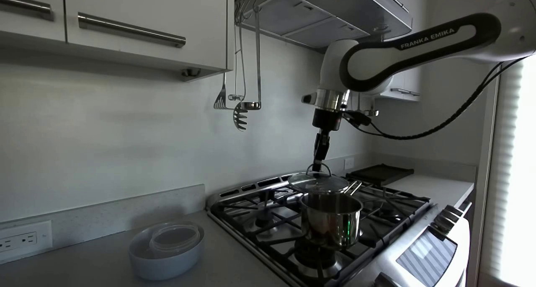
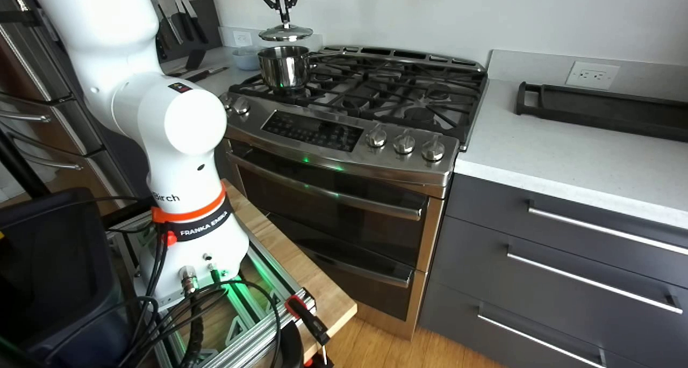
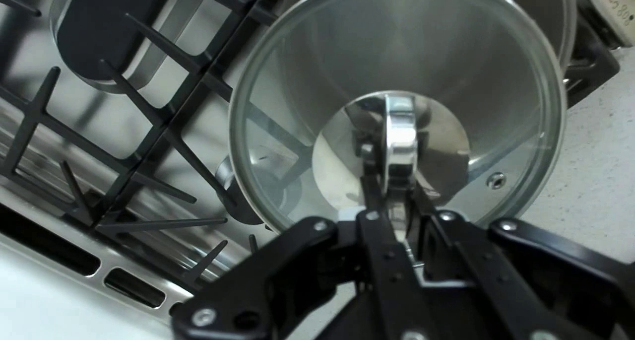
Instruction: Move the silver pot to the left
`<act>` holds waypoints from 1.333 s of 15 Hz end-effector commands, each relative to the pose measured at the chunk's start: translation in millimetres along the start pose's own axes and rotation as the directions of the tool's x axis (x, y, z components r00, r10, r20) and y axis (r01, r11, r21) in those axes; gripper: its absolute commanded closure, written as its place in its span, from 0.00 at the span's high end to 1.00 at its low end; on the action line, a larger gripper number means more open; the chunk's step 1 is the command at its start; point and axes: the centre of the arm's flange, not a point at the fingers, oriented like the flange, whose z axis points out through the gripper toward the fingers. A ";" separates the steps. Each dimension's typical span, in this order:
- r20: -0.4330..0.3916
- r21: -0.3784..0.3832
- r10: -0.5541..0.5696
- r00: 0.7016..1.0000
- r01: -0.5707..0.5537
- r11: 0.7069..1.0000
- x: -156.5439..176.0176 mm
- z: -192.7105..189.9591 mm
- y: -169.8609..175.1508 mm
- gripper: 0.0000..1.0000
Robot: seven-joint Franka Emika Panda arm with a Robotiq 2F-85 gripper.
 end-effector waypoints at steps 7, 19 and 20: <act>-0.049 -0.055 0.079 0.996 -0.082 0.995 -24.4 7.6 -18.9 0.04; -0.038 -0.050 0.140 0.989 -0.142 0.989 -38.7 23.3 -29.9 0.04; -0.035 -0.049 0.145 0.989 -0.146 0.988 -40.2 24.4 -30.7 0.04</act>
